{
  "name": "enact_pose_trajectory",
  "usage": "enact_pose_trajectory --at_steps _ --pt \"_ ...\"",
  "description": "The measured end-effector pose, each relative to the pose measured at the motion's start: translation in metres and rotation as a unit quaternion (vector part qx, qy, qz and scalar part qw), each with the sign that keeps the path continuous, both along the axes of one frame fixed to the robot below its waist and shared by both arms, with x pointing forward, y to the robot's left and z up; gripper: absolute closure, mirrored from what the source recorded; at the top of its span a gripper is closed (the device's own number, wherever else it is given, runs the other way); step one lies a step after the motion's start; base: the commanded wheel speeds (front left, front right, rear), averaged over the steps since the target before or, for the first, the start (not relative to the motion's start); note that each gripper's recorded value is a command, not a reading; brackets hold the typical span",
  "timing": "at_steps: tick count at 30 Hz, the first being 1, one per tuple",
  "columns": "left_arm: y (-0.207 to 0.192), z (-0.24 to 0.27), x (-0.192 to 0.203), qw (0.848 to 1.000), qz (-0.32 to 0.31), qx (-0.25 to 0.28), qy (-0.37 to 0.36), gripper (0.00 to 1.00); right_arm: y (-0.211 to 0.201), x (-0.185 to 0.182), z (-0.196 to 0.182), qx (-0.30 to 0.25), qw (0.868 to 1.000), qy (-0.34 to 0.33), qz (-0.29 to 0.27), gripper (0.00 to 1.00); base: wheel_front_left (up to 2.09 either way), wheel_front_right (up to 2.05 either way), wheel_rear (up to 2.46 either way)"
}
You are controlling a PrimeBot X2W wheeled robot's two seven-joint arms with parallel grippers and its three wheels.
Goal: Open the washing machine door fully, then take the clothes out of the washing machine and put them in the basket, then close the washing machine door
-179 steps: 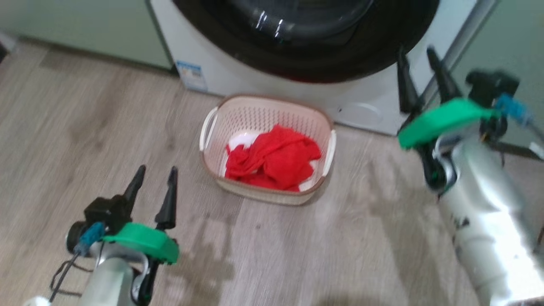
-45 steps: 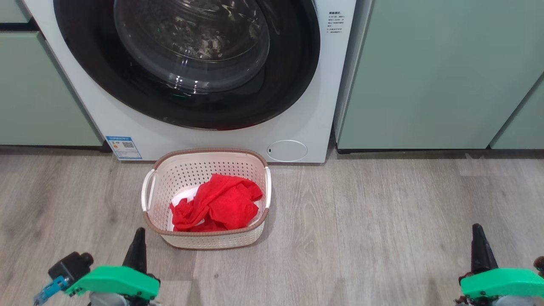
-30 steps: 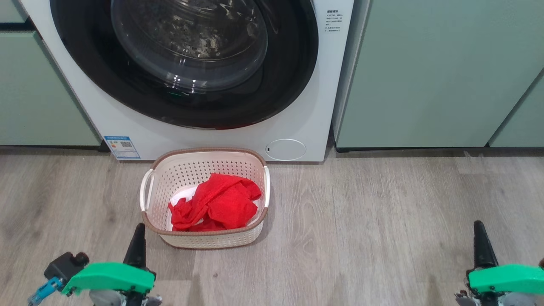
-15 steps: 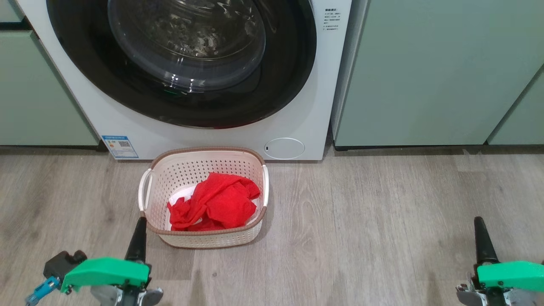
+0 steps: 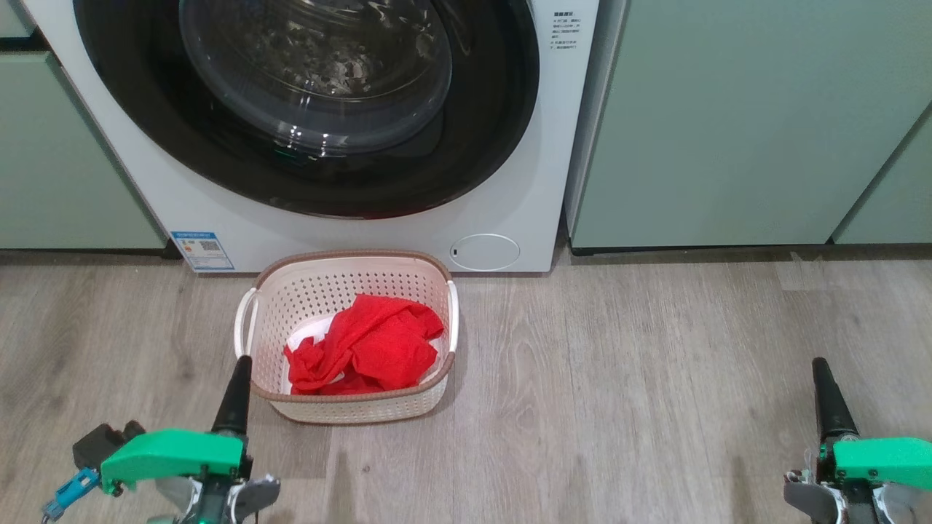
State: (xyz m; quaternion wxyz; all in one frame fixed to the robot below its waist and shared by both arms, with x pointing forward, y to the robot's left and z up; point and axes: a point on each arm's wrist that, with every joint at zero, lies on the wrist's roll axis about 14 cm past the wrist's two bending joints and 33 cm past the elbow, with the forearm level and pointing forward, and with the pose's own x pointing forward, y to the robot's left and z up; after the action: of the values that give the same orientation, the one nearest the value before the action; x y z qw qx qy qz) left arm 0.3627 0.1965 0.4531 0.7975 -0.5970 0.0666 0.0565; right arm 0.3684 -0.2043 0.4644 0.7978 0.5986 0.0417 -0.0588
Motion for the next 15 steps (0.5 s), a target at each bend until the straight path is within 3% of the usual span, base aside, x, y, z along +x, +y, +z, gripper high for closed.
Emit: enact_pose_trajectory --at_steps 15 --pt "-0.0021 0.0113 0.0054 0.997 0.004 -0.081 -0.020 1.00 -0.0019 0.0008 0.0039 0.082 0.997 -0.011 -0.008 1.00 0.00 0.00 0.00"
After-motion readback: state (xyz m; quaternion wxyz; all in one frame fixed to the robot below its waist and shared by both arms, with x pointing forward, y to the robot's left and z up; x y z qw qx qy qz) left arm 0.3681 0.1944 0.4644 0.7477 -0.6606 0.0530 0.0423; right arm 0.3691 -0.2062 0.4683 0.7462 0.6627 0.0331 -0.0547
